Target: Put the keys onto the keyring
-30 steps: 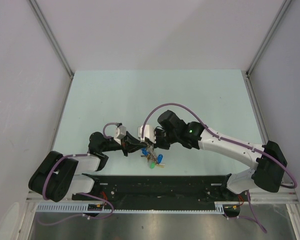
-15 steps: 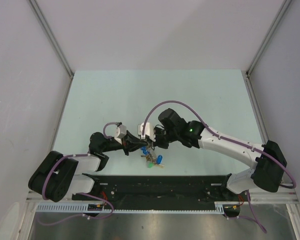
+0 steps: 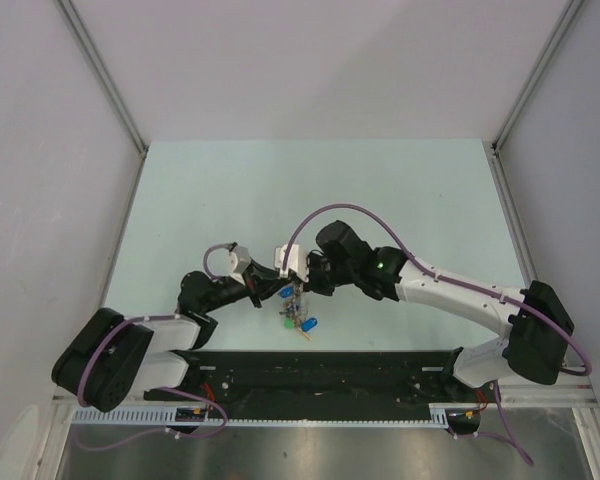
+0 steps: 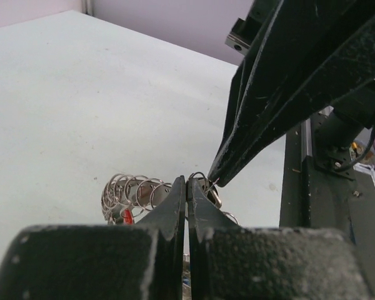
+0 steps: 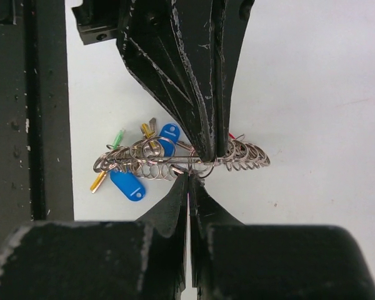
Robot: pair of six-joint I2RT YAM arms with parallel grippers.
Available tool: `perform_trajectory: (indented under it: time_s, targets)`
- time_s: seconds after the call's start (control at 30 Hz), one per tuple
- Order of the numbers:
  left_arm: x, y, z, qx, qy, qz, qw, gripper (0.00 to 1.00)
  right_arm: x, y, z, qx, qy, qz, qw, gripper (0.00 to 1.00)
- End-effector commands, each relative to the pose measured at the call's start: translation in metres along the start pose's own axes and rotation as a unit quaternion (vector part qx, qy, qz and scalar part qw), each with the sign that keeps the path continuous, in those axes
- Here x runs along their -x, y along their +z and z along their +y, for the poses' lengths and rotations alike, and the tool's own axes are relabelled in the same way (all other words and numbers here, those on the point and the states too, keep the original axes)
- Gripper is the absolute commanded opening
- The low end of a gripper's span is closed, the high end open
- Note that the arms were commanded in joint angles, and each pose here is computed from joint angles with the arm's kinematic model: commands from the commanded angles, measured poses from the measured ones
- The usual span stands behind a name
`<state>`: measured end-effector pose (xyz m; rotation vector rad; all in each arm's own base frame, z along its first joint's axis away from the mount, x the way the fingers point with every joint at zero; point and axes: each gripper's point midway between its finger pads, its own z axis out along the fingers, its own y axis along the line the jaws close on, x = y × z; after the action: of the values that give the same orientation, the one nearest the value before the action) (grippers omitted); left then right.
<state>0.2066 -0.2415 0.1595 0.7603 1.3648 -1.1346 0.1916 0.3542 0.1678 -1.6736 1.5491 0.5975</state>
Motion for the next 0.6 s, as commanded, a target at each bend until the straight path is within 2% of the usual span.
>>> perform_trajectory:
  time_s: [0.0, 0.3, 0.53, 0.57]
  targets:
    - [0.104, -0.002, -0.013, 0.021, 0.124, -0.203, 0.971, 0.0, 0.01, -0.001, 0.004, -0.017, 0.012, -0.028, 0.999, 0.0]
    - [0.12, -0.003, -0.01, 0.098, 0.044, -0.271, 0.957, 0.0, 0.008, 0.009, 0.0, -0.06, 0.049, -0.063, 0.995, 0.0]
    - [0.119, -0.003, -0.013, 0.103, 0.017, -0.278, 0.955, 0.01, 0.007, 0.001, -0.013, -0.102, 0.041, -0.06, 0.992, 0.0]
    - [0.122, -0.005, -0.014, 0.104, 0.018, -0.283, 0.953, 0.14, 0.005, -0.001, -0.012, -0.1, 0.037, -0.056, 0.993, 0.0]
